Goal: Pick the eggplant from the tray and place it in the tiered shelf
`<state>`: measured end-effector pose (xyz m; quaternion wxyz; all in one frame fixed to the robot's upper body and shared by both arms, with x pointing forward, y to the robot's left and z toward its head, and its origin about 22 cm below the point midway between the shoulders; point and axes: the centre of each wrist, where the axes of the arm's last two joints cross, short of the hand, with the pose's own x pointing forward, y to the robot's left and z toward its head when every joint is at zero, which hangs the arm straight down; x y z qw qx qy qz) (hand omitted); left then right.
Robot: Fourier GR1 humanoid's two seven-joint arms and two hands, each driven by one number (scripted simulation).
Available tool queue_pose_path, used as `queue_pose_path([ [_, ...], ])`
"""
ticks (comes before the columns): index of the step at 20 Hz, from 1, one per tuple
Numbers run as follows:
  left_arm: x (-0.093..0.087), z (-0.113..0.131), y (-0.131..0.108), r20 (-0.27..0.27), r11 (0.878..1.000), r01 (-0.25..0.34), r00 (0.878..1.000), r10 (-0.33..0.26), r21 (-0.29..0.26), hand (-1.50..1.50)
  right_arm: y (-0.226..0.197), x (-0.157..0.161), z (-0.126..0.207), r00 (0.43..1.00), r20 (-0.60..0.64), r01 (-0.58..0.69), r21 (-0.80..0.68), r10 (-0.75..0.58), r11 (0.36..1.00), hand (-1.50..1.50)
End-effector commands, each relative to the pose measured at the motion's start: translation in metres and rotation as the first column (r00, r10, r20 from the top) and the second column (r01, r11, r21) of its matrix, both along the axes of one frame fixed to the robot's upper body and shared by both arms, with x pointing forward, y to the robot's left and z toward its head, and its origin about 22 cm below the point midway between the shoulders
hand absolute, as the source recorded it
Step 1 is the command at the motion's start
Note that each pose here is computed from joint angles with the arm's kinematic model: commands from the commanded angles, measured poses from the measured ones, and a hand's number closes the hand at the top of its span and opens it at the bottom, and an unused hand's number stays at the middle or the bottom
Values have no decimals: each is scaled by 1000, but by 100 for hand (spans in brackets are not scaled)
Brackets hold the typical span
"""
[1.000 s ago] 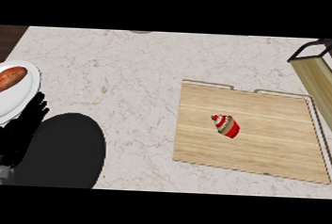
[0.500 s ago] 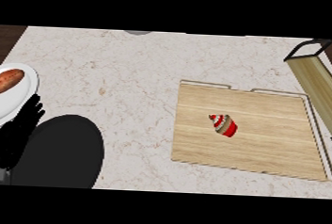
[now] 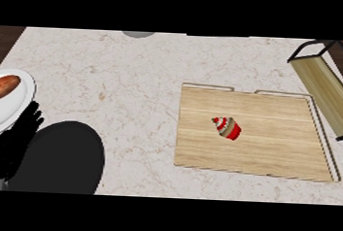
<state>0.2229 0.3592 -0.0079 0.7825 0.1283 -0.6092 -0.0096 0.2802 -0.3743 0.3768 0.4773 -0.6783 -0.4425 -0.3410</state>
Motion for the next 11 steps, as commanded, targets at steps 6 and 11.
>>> queue_pose_path([
  [6,-17,-3,9,-13,999,-48,999,48,19,0,41,-102,19,995,-54,91,96,-86,991,-150],
  [11,-9,0,10,-35,998,-68,997,68,12,0,58,-145,23,996,-51,81,44,-79,996,-150],
])
